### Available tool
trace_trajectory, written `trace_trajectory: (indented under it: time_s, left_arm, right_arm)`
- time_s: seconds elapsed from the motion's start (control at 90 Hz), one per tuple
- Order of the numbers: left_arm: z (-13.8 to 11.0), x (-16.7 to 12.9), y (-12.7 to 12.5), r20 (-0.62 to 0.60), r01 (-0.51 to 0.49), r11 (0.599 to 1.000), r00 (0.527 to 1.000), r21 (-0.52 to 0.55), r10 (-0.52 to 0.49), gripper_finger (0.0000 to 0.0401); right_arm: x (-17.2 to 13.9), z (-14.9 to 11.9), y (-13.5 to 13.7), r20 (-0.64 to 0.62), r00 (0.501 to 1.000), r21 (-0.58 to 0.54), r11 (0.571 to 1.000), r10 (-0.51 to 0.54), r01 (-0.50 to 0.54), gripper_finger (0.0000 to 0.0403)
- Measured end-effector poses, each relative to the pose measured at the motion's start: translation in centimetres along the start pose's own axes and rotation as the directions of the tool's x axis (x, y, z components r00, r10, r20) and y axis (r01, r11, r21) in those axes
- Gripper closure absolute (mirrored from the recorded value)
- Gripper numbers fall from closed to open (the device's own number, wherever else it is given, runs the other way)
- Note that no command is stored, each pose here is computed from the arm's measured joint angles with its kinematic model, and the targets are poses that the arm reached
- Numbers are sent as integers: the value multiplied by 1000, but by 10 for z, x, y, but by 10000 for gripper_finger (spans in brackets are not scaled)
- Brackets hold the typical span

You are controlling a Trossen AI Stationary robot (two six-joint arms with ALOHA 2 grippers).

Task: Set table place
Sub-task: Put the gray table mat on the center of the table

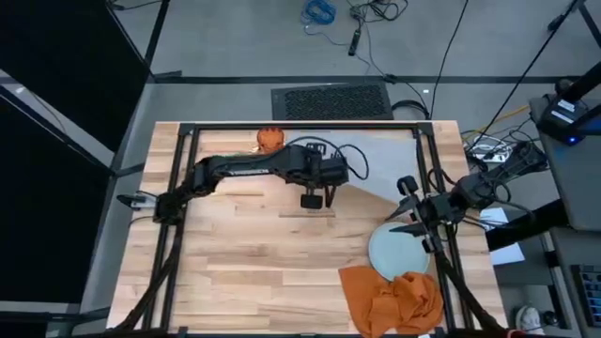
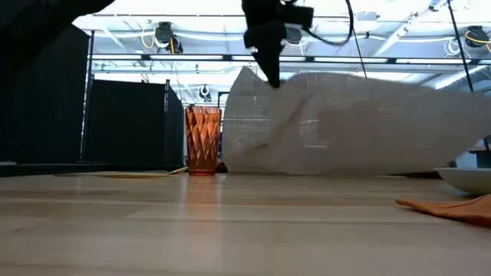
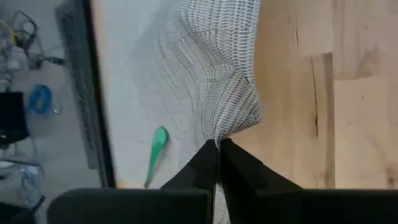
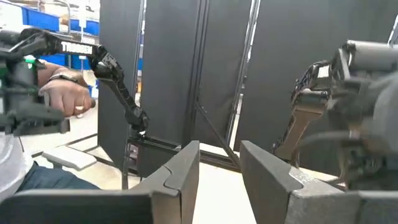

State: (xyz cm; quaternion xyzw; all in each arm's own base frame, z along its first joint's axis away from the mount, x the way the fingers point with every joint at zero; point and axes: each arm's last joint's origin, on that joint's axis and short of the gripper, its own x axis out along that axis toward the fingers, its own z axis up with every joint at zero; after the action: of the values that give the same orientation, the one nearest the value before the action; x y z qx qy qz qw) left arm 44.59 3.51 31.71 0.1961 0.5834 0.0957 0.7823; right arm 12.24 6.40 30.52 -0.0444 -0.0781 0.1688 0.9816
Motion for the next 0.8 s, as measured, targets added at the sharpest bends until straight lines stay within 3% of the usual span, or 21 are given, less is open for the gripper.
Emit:
trace_trajectory:
  time_s: [0.544,0.8]
  left_arm:
    - [-15,-52,8,59,-71,997,996,-38,73,401]
    - [-13,-69,-12,97,-50,999,994,-19,51,401]
  right_arm:
    - [0,1,-1,4,1000,-8,1000,-25,25,300]
    - [0,1,-2,10,999,-27,998,-48,48,300]
